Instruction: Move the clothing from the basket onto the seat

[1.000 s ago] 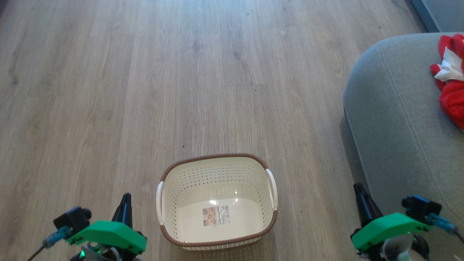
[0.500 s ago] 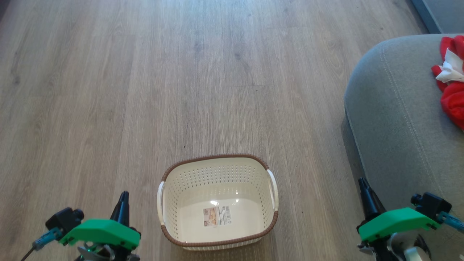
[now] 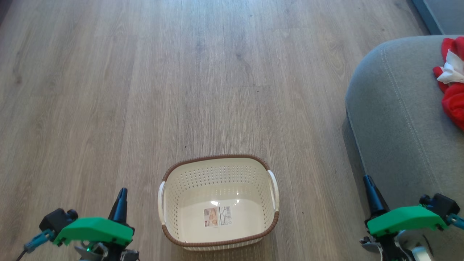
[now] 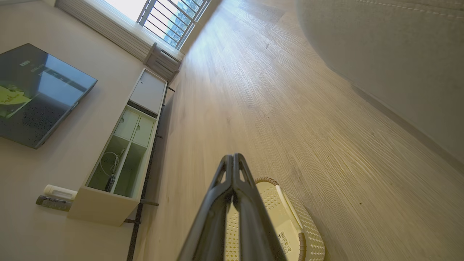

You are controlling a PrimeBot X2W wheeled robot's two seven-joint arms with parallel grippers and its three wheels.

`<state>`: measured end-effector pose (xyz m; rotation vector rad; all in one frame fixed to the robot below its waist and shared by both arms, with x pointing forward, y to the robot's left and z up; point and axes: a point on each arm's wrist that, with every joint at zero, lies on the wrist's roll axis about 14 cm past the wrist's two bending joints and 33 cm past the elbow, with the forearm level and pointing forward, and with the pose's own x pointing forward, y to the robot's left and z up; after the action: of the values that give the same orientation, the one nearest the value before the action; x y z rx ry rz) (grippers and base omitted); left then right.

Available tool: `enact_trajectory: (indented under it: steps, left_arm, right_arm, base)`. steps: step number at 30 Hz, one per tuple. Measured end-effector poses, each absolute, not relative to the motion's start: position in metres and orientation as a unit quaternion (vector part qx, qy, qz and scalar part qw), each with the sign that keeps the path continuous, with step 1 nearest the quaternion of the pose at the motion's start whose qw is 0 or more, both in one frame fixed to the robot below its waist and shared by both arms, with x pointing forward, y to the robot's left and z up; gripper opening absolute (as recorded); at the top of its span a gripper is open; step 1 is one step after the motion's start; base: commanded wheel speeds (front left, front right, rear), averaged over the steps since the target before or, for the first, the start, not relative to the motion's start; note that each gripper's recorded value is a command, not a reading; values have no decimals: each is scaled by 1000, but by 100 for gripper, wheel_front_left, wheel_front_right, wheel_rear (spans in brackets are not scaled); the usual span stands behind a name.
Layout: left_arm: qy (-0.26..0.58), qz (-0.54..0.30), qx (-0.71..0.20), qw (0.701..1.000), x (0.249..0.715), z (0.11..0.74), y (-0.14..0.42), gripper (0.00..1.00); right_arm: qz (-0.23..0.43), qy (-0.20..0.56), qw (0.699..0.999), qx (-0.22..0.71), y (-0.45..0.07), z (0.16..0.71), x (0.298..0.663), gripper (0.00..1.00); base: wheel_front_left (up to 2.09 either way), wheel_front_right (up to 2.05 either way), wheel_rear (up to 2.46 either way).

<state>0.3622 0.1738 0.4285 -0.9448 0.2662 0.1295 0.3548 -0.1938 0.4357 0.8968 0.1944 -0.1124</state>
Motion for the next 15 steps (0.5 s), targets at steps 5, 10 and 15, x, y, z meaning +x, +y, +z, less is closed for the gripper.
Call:
enact_trajectory:
  steps: [5,10,15]
  left_arm:
    - [123,61,-477,868,363,432,174,0]
    - [121,61,-499,856,364,434,175,0]
    - [114,63,-523,842,365,437,178,0]
  right_arm:
    - [-59,89,883,458,-196,438,356,0]
    - [-61,85,870,483,-197,441,357,0]
    - [-62,83,856,507,-198,442,358,0]
  base:
    - [0,0,0]
    - [0,0,0]
    - [0,0,0]
